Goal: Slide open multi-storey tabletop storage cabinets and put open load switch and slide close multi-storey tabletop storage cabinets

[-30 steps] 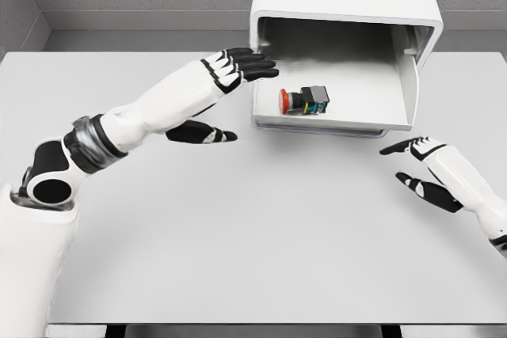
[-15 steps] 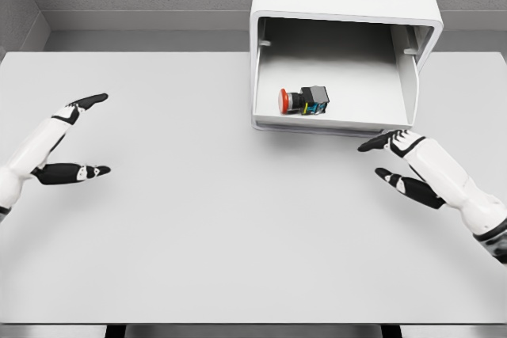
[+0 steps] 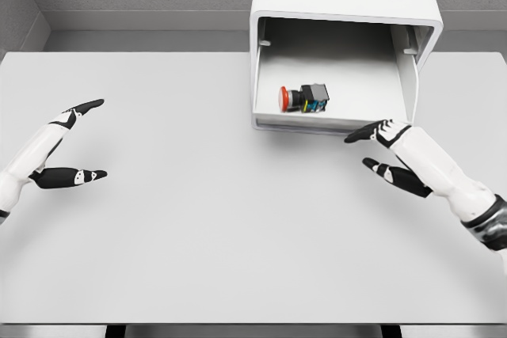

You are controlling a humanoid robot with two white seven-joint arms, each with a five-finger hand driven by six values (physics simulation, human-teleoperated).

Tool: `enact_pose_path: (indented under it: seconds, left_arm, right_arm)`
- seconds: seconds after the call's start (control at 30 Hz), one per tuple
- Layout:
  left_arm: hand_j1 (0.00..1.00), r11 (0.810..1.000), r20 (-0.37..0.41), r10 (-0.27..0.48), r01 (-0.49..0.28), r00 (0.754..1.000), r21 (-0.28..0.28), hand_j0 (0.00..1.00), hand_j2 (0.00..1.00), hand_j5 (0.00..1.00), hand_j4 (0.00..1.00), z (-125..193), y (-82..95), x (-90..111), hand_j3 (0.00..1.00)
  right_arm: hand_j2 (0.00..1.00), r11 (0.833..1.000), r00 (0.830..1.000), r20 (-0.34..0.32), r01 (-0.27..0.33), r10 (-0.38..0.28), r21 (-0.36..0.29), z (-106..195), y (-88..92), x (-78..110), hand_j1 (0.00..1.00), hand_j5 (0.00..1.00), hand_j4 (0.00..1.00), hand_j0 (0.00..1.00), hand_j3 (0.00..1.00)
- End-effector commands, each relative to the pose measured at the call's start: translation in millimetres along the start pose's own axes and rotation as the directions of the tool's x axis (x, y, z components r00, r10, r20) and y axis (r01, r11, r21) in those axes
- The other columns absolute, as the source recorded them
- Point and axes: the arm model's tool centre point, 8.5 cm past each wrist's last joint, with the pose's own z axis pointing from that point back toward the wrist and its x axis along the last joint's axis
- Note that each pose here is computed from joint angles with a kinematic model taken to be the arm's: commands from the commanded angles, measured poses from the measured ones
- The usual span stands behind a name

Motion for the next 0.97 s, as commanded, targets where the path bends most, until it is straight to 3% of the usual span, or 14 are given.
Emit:
enact_pose_path:
  seconds: [0.0, 0.27, 0.5, 0.67, 0.8, 0.93]
  left_arm:
    - [1.00, 1.000, 0.002, 0.006, -0.006, 1.000, 0.005, 1.00, 1.00, 1.00, 1.00, 0.2, 0.8, 0.1, 1.00]
    - [1.00, 1.000, 0.002, 0.006, -0.006, 1.000, 0.005, 1.00, 1.00, 1.00, 1.00, 0.2, 0.8, 0.1, 1.00]
    - [1.00, 1.000, 0.003, 0.007, -0.007, 1.000, 0.006, 1.00, 1.00, 1.00, 1.00, 0.2, 0.9, 0.2, 1.00]
    - [1.00, 1.000, 0.002, 0.008, -0.008, 1.000, 0.008, 1.00, 1.00, 1.00, 1.00, 0.6, 0.6, 0.4, 1.00]
    - [1.00, 1.000, -0.001, 0.009, -0.009, 1.000, 0.003, 1.00, 1.00, 1.00, 1.00, 1.3, -1.1, -0.4, 1.00]
    - [1.00, 0.999, -0.035, -0.019, 0.018, 0.999, -0.033, 1.00, 1.00, 1.00, 1.00, 1.4, -8.4, -4.8, 1.00]
  right_arm:
    - [0.66, 1.000, 1.000, -0.009, 0.025, -0.025, 0.018, 0.4, 9.3, -3.3, 0.66, 0.66, 0.66, 0.66, 0.66]
    - [0.67, 0.999, 0.999, -0.019, 0.038, -0.038, 0.028, -19.4, 17.4, -19.8, 0.67, 0.67, 0.67, 0.67, 0.67]
    - [0.70, 0.999, 0.999, -0.035, 0.014, -0.013, 0.042, -39.7, 8.8, -41.4, 0.70, 0.70, 0.70, 0.70, 0.70]
    - [0.70, 0.998, 0.999, -0.040, 0.015, -0.013, 0.057, -23.4, 8.5, -37.1, 0.70, 0.70, 0.70, 0.70, 0.70]
    - [0.71, 0.998, 0.992, -0.117, -0.049, 0.052, 0.027, 22.1, -27.5, -44.3, 0.71, 0.71, 0.71, 0.71, 0.71]
    - [0.71, 0.998, 0.991, -0.124, -0.055, 0.057, 0.023, 25.2, -30.6, -44.8, 0.71, 0.71, 0.71, 0.71, 0.71]
